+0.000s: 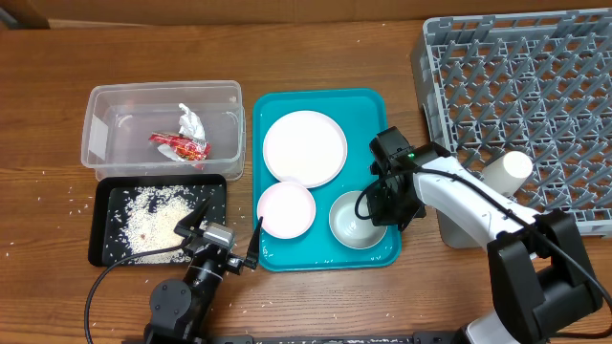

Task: Sort waste into correct bins and load items into the dishwasher
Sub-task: 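Move the right gripper to the white bowl and grip its rim, then carry the white bowl to the dish rack and set it in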

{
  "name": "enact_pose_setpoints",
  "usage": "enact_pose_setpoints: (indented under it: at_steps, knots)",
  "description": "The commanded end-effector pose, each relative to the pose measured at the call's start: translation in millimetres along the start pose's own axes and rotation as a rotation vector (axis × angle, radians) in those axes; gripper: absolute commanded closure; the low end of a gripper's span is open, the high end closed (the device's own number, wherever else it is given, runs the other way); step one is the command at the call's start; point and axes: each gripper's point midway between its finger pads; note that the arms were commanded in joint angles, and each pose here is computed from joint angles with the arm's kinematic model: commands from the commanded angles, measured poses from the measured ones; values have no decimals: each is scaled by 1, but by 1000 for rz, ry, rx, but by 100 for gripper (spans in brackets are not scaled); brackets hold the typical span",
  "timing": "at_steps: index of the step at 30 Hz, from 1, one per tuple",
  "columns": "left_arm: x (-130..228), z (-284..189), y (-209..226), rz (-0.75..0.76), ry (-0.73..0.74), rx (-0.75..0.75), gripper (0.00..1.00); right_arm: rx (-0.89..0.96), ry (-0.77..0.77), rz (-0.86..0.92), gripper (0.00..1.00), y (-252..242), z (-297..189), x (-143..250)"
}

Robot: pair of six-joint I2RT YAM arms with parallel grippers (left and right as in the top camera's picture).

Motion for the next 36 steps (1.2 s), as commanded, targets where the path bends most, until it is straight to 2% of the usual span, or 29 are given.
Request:
enact_pose_setpoints:
  at_steps: [1,8,10,12,16,28,36]
  knots:
    - [0,0,1,2,-4,-7,0,-49,-122,-2,96,17,-39,-25]
    - [0,0,1,2,-4,-7,0,-42,-507,69,96,18,-151,-75]
    - [0,0,1,2,-4,-7,0,10,-617,98,96,6,-180,-85]
    - [0,0,1,2,-4,-7,0,154,-773,194,96,-30,-218,-97]
    - [0,0,1,2,-4,-7,0,390,-917,370,96,-92,-250,-106]
    - [0,0,1,2,-4,-7,0,513,-878,727,96,-205,-258,-96]
    - [0,0,1,2,-4,-7,0,561,-941,759,96,-219,-272,-101]
Point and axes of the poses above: each gripper's point midway between its finger pads, its own z axis out along the fingers, its own y axis along the line the jaws close on, x = y × z, and after that the axes turned 14 degrees about z, right-handed
